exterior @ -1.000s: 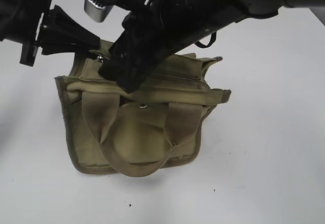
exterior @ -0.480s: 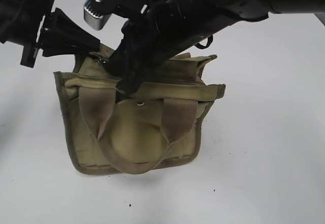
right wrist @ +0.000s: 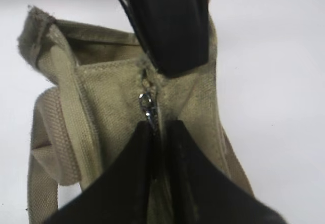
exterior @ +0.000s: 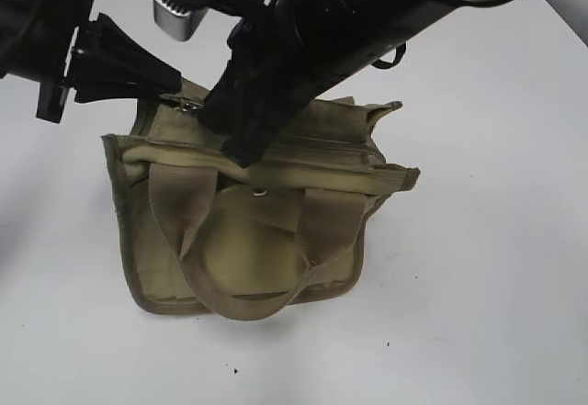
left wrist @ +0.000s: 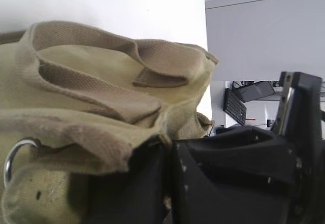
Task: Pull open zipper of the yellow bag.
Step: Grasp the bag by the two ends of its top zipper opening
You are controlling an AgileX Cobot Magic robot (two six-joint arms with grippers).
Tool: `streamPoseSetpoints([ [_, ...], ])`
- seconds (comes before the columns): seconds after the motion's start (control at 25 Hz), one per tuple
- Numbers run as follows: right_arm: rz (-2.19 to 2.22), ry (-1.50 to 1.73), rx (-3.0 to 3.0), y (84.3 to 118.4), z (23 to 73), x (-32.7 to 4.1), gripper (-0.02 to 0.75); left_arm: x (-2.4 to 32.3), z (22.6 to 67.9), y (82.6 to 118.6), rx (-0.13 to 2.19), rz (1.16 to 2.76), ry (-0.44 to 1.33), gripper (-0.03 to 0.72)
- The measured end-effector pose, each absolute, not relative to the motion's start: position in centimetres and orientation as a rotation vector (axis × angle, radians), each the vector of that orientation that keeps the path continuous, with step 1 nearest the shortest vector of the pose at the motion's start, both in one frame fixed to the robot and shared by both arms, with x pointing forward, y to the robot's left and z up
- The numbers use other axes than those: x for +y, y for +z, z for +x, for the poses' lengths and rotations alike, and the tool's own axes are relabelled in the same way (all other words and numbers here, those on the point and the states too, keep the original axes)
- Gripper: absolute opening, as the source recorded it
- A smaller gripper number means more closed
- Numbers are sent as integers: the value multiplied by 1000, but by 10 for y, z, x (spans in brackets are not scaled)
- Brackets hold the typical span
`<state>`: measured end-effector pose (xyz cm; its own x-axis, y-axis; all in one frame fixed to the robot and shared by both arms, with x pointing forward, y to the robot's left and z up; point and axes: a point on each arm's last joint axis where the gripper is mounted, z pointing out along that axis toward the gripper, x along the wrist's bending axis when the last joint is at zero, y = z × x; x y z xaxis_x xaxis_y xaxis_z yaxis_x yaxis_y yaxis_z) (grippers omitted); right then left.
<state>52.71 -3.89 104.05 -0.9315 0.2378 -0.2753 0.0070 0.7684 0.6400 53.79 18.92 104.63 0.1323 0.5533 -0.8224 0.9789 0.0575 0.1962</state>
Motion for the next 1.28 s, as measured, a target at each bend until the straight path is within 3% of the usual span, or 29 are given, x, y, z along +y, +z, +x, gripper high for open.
streamPoseSetpoints([
  [0.6, 232, 961, 2624, 1030, 531, -34, 71, 191, 537, 1047, 1522, 1598, -686, 0],
  [0.96, 215, 949, 2641, 1025, 532, -33, 268, 194, 538, 1047, 1523, 1594, -683, 0],
  [1.12, 216, 952, 2648, 1024, 531, -33, 302, 194, 538, 1047, 1523, 1594, -683, 0],
  [1.28, 160, 949, 2654, 1024, 524, -26, 287, 191, 537, 1047, 1517, 1602, -688, 0],
])
